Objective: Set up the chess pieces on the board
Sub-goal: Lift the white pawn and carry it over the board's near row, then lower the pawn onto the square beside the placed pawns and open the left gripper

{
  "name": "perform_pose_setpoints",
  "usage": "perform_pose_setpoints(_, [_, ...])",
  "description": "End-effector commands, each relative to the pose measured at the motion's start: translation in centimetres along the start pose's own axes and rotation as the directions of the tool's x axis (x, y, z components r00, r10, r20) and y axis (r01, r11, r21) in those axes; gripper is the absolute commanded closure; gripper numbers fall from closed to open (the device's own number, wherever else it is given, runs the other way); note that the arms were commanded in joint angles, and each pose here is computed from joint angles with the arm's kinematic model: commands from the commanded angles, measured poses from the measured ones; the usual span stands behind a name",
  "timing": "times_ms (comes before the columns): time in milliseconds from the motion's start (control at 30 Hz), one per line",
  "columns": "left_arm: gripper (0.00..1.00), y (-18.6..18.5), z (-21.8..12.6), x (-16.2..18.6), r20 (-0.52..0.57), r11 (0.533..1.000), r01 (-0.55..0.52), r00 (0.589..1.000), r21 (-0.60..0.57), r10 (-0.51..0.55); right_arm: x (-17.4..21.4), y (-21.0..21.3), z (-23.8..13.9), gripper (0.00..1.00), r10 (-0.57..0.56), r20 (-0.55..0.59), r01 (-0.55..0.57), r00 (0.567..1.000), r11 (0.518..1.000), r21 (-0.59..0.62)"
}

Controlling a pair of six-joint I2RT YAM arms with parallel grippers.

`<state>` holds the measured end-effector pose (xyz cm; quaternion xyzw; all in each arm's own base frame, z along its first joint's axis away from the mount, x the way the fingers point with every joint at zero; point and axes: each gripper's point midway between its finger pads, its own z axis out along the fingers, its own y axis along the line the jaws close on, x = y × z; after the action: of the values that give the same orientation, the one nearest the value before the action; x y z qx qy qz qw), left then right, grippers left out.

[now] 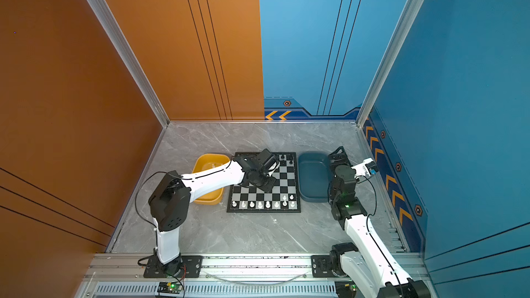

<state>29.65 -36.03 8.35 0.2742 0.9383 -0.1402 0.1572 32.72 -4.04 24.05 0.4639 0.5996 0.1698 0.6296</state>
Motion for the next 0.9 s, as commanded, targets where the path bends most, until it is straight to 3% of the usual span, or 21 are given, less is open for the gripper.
perform_pose_setpoints(0, [1.00, -1.4, 0.4, 0.0, -0.022, 0.999, -0.027, 0.999, 0.043, 0.028, 0.0, 0.0, 0.0, 0.00, 0.002, -0.004, -0.002, 1.000, 1.000, 0.002])
perform_pose_setpoints(867, [1.00, -3.7, 2.1, 1.7, -0.096, 0.995, -0.060, 0.993, 0.075, 0.067, 0.1, 0.0, 0.0, 0.00, 0.003, -0.005, -0.003, 1.000, 1.000, 0.002])
